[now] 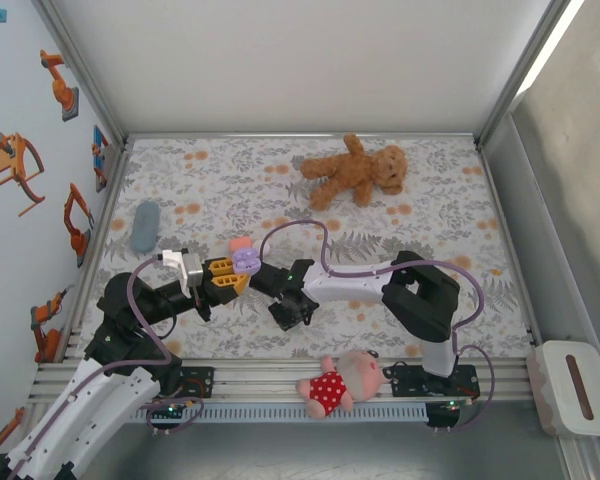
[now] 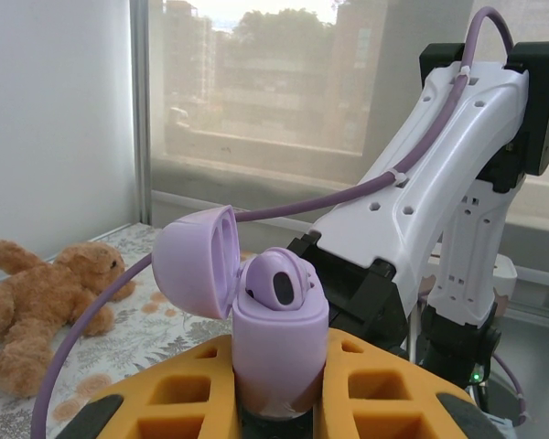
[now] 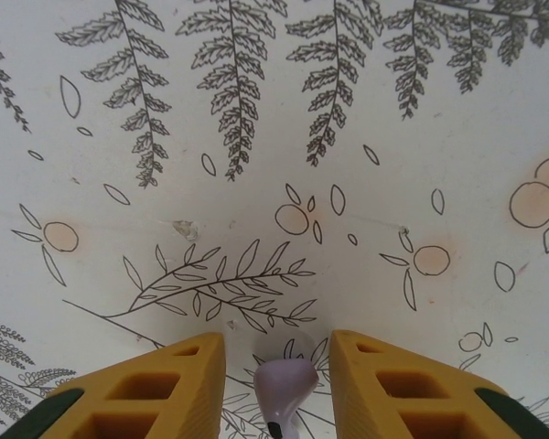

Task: Insert wireless bluetooth earbuds into charging case

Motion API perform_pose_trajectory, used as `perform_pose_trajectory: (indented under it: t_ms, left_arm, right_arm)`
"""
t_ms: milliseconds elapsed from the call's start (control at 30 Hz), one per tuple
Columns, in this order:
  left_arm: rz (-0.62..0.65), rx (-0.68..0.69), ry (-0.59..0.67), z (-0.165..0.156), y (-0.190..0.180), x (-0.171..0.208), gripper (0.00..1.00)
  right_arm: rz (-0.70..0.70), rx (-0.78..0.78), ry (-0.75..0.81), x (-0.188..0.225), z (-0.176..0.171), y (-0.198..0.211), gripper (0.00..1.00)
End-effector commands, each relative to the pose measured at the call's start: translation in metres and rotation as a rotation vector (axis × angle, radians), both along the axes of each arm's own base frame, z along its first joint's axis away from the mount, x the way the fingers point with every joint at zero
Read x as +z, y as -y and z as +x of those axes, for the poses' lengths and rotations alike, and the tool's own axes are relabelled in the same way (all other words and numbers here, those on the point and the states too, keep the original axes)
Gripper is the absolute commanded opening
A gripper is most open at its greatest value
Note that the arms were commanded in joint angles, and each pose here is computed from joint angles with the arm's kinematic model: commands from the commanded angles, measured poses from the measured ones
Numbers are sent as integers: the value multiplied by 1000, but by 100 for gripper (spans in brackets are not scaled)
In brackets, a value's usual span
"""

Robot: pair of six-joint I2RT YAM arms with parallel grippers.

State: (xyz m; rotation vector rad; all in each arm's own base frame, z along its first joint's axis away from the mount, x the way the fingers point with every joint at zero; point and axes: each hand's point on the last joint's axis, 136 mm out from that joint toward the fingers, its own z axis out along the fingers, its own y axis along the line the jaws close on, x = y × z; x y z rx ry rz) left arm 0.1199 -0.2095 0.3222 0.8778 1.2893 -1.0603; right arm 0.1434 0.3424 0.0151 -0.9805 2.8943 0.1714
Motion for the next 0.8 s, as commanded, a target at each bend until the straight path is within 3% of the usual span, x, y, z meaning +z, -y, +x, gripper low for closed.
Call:
perform_pose_trajectory:
  t_ms: [0,267,767]
  left_arm:
    - [-14,-3,47,-1,0,10,1]
    - [-16,-4,47,-2,0,11,1]
    - [-16,-4,43,-3,-1,10,1]
  right_arm:
    - [-38,-6,-20,-10,-6,8,34]
    - [-58,-2,-25,-17,-7,11,25]
    - [-3,-10,45,13,2,10,21]
